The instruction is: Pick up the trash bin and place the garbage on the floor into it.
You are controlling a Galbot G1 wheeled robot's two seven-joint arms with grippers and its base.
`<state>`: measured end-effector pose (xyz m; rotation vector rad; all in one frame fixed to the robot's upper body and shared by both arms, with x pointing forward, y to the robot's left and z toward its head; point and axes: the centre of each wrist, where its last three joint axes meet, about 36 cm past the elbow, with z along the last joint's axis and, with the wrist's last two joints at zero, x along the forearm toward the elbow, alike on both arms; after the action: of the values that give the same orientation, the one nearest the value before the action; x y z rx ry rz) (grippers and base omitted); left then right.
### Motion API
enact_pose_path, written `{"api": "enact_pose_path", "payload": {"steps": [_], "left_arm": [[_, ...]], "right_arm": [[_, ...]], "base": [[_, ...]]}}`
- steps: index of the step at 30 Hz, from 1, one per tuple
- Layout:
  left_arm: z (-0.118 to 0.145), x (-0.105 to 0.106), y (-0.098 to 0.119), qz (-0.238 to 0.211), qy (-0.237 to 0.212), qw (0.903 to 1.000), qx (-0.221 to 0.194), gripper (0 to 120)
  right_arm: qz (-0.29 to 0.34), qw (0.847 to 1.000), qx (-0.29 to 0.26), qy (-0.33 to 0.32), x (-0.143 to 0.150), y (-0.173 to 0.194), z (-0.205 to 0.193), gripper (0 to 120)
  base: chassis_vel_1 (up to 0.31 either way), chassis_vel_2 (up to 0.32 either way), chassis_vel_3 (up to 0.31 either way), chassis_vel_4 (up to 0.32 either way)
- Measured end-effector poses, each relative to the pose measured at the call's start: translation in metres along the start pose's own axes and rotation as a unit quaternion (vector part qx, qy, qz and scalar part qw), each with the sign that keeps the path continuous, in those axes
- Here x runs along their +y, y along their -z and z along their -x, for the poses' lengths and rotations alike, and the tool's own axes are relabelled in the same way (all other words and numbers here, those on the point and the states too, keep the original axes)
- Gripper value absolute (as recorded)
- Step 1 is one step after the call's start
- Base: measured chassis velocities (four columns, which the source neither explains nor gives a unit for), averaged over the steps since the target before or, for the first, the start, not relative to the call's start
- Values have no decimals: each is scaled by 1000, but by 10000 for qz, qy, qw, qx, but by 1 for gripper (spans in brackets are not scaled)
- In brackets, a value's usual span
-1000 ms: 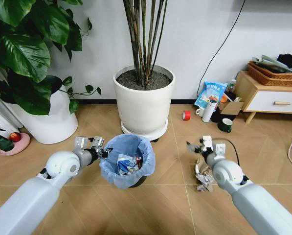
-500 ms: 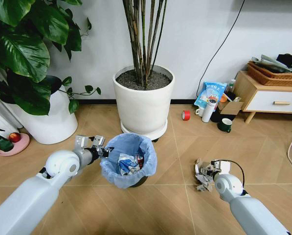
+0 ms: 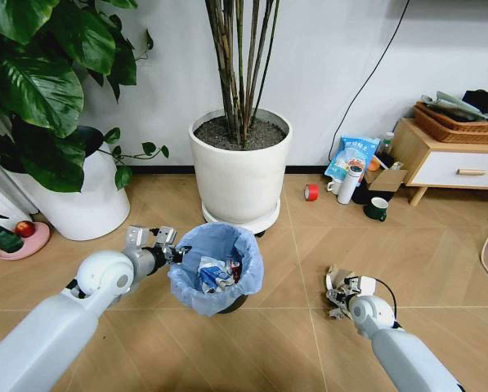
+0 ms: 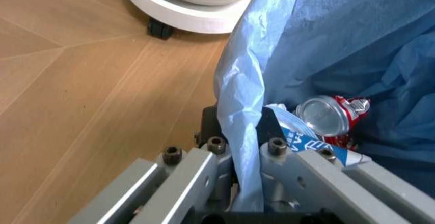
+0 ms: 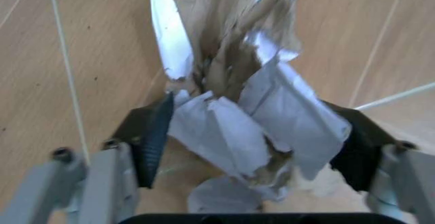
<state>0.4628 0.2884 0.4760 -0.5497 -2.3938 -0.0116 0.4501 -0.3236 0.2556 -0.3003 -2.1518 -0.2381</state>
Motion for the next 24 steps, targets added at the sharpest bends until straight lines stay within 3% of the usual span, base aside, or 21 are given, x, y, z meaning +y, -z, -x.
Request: {"api": "enact_pose_path", "payload": {"steps": [2, 8, 11, 14, 18, 24], "left_arm": [[0, 0, 0, 3, 6, 10000, 4, 0], [-2, -2, -1, -7, -3, 10000, 20, 0], [-2, -3, -2, -12, -5, 10000, 31, 0], [-3, -3, -3, -9, -7, 10000, 43, 0], [-3, -3, -4, -5, -7, 10000, 55, 0], [-4, -4, -5, -7, -14, 10000, 62, 0]], "right_arm": [[22, 10000, 24, 14, 1, -1, 2, 65], [65, 10000, 67, 26, 2, -6, 8, 39], [60, 10000, 45, 23, 2, -7, 10, 34], [45, 10000, 23, 18, 2, -9, 11, 17], [22, 10000, 0, 9, 2, -10, 13, 4], [-8, 10000, -76, 7, 3, -11, 14, 0]], "base": [[0, 0, 0, 0], [0, 0, 0, 0], [0, 0, 0, 0], [0, 0, 0, 0], [0, 0, 0, 0], [0, 0, 0, 0]]}}
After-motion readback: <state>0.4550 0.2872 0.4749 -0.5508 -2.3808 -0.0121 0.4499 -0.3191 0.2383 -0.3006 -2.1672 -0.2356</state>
